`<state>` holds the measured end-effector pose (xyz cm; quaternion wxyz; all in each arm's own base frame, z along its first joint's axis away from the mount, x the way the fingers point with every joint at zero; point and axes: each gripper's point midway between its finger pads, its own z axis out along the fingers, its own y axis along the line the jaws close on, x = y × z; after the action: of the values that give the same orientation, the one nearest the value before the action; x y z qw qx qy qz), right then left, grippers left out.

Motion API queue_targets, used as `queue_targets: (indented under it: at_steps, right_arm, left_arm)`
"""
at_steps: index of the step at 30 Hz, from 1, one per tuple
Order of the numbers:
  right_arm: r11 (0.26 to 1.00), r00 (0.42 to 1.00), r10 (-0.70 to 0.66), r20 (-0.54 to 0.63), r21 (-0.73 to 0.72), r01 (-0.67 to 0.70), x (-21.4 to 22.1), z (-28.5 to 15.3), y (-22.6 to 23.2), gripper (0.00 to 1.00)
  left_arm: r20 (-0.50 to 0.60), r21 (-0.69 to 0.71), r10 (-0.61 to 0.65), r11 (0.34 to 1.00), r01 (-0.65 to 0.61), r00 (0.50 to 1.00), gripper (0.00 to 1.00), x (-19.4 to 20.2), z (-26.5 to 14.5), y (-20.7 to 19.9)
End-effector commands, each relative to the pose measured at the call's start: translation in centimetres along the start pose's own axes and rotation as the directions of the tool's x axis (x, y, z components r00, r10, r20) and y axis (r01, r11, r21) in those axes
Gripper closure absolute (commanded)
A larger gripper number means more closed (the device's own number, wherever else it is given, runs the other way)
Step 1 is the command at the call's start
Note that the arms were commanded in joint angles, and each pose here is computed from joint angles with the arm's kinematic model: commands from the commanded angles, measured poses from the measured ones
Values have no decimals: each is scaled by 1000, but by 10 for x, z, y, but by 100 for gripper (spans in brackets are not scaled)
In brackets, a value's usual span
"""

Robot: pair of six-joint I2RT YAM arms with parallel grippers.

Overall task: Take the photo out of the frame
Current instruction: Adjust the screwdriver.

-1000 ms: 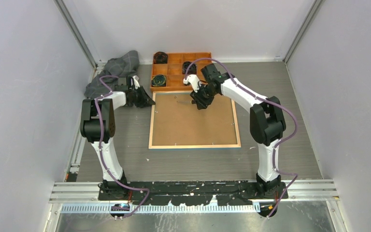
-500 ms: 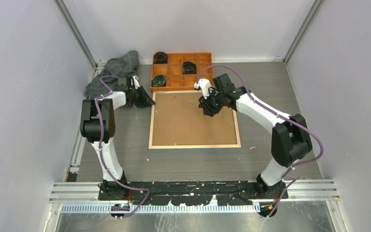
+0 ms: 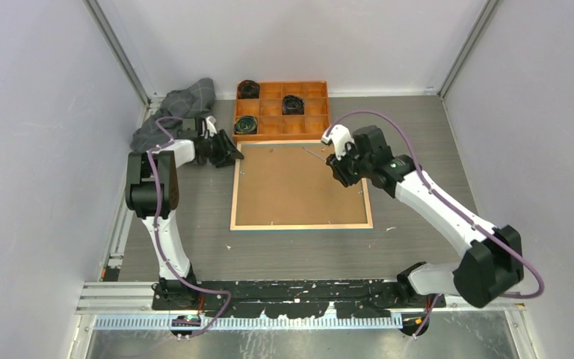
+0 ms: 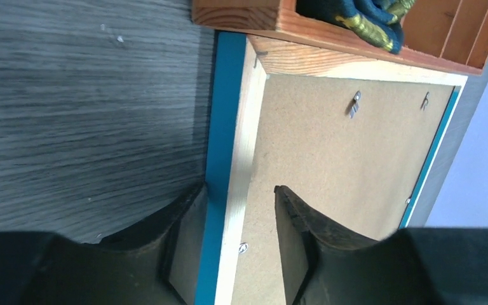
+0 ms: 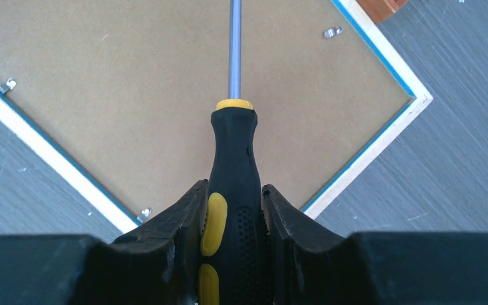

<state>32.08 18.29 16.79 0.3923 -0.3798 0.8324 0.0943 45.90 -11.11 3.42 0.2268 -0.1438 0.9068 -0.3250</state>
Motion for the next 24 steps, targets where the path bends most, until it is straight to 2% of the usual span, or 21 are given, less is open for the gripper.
queue_targets:
  at_steps: [1, 4, 5, 8, 11, 13, 16, 18, 19, 21, 24]
  right_arm:
    - [1000, 995, -3, 102, 2, 3, -7, -14, -4, 99]
    - [1000, 995, -4, 98, -19, 6, -5, -12, -3, 99]
    - [999, 995, -8, 97, -31, 11, -4, -11, -2, 99]
    - [994, 995, -7, 98, -110, 17, -1, -10, 13, 99]
    - [985, 994, 25, 110, -171, -6, -4, -12, 23, 99]
    - [976, 990, 63, 124, -213, -36, -9, -16, 28, 99]
    - [926, 985, 121, 123, -371, -67, -11, -28, 51, 99]
    - [862, 980, 164, 113, -500, -87, -13, -40, 69, 99]
    - [828, 976, 189, 105, -552, -101, -15, -46, 77, 99]
    - [758, 969, 235, 81, -639, -130, -19, -56, 88, 99]
    - [676, 962, 270, 43, -720, -157, -24, -69, 98, 99]
  left_arm:
    - [14, -20, 36, 999, -36, 999, 51, 6, -13, -1]
    - [83, 15, 102, 995, -103, 991, 46, -7, -35, -23]
    - [104, 25, 135, 990, -138, 985, 41, -11, -45, -31]
    - [155, 60, 216, 972, -228, 964, 39, -20, -68, -55]
    - [227, 111, 317, 931, -348, 921, 37, -28, -95, -84]
    - [274, 174, 393, 877, -447, 878, 36, -29, -114, -110]
    - [359, 289, 533, 717, -634, 766, 33, -18, -144, -155]
    - [419, 359, 620, 557, -749, 663, 31, 1, -164, -185]
    - [439, 390, 641, 495, -776, 630, 30, 11, -174, -197]
    - [481, 425, 698, 343, -838, 530, 28, 41, -191, -222]
    - [486, 450, 777, 170, -876, 401, 22, 92, -201, -241]
